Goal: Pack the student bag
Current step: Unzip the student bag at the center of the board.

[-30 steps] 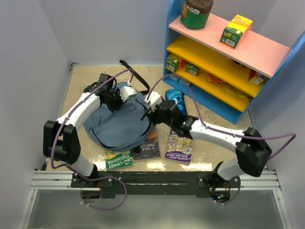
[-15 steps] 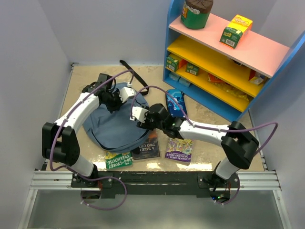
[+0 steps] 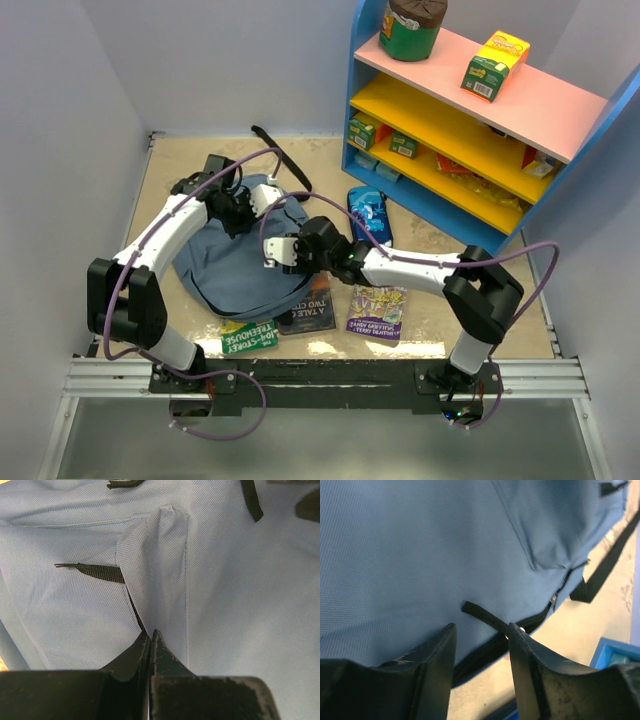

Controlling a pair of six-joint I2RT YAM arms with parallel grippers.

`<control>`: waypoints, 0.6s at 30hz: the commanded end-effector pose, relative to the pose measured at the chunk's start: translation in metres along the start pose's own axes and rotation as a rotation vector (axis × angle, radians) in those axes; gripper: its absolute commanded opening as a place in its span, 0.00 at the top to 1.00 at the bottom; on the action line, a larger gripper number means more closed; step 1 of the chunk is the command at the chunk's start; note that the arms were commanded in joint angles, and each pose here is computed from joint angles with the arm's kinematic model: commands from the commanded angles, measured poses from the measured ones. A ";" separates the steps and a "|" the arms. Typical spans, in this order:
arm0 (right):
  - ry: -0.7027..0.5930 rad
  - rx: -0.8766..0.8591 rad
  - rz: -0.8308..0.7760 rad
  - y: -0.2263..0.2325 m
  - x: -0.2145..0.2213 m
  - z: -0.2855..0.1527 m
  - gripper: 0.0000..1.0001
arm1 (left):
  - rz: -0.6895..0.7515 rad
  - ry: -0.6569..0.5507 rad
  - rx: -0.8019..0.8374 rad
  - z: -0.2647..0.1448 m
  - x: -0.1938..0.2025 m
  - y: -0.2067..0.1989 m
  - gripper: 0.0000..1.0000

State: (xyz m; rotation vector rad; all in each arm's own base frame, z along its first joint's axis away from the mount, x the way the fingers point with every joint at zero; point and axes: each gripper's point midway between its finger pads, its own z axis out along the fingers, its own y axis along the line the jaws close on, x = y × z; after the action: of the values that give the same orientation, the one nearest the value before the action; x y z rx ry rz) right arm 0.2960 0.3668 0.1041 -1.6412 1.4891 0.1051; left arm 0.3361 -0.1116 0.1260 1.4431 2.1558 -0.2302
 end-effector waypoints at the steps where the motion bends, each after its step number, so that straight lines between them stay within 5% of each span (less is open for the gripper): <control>1: -0.010 -0.059 -0.081 0.002 -0.012 0.006 0.54 | 0.043 -0.060 -0.007 -0.013 -0.014 0.002 1.00; 18: 0.123 -0.197 -0.131 0.023 0.013 0.037 0.76 | 0.039 -0.060 0.018 -0.010 -0.002 0.002 1.00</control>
State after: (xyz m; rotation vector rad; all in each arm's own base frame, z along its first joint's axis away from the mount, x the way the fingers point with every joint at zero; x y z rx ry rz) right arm 0.3007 0.3829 0.0634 -1.8854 1.4954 0.0785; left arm 0.3343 -0.1093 0.1257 1.4622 2.1360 -0.2653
